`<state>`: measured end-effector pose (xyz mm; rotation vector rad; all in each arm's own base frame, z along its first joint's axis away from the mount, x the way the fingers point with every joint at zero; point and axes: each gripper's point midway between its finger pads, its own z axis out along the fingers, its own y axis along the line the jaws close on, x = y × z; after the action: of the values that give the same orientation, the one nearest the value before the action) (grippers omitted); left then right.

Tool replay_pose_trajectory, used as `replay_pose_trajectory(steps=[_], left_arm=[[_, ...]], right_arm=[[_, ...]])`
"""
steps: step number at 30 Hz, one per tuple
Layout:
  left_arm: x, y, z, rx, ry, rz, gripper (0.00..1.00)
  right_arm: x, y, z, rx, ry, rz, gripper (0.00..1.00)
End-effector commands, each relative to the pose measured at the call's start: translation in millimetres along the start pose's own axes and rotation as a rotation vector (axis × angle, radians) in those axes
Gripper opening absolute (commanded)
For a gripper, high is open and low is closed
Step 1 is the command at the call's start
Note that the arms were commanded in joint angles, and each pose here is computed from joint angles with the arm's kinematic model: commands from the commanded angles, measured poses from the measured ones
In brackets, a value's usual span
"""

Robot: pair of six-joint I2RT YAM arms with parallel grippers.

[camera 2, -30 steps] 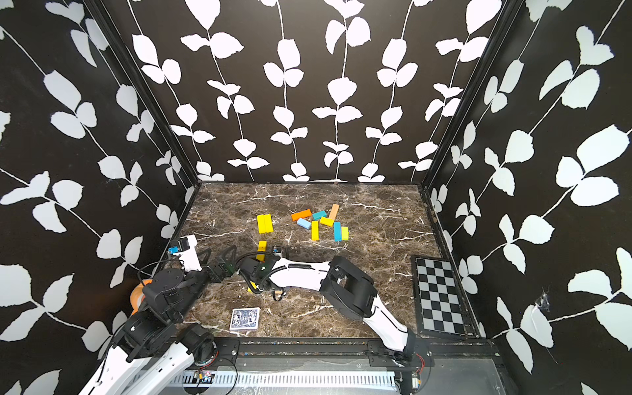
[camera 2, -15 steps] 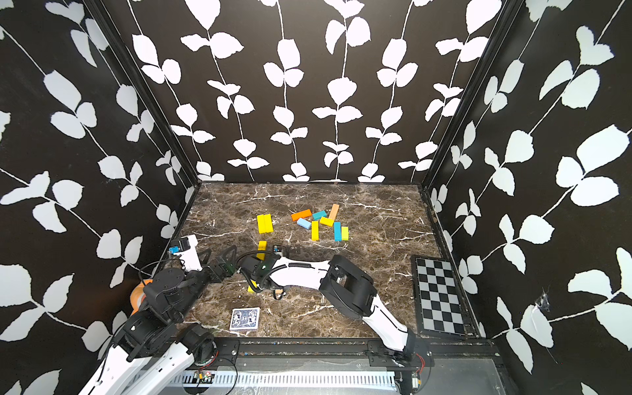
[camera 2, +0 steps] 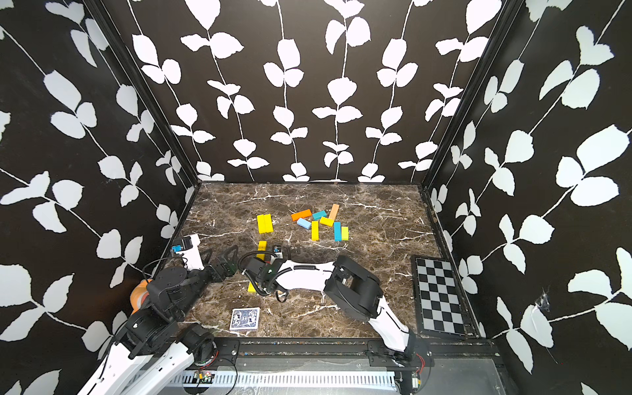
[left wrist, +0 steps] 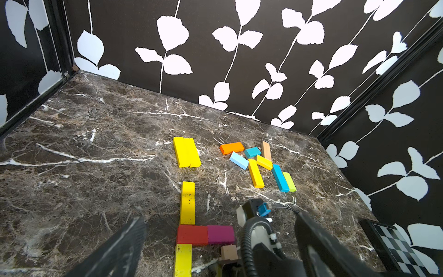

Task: Assemble the letter h with building blocks
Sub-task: Assemble the building block at the center of the board.

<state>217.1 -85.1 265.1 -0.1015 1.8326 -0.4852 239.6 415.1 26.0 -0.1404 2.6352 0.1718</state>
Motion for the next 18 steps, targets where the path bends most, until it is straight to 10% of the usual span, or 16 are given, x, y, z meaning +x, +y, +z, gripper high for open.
replay_pose_trajectory(steps=[1,18], left_arm=[[3.1,1.9,3.2,-0.010,0.006,0.014,0.99],[3.0,-1.0,0.6,0.008,0.014,0.011,0.99]], right_arm=[[-13.8,1.9,-8.6,-0.043,-0.062,-0.018,0.84],[19.2,-37.1,-74.5,-0.122,0.064,-0.297,0.89]])
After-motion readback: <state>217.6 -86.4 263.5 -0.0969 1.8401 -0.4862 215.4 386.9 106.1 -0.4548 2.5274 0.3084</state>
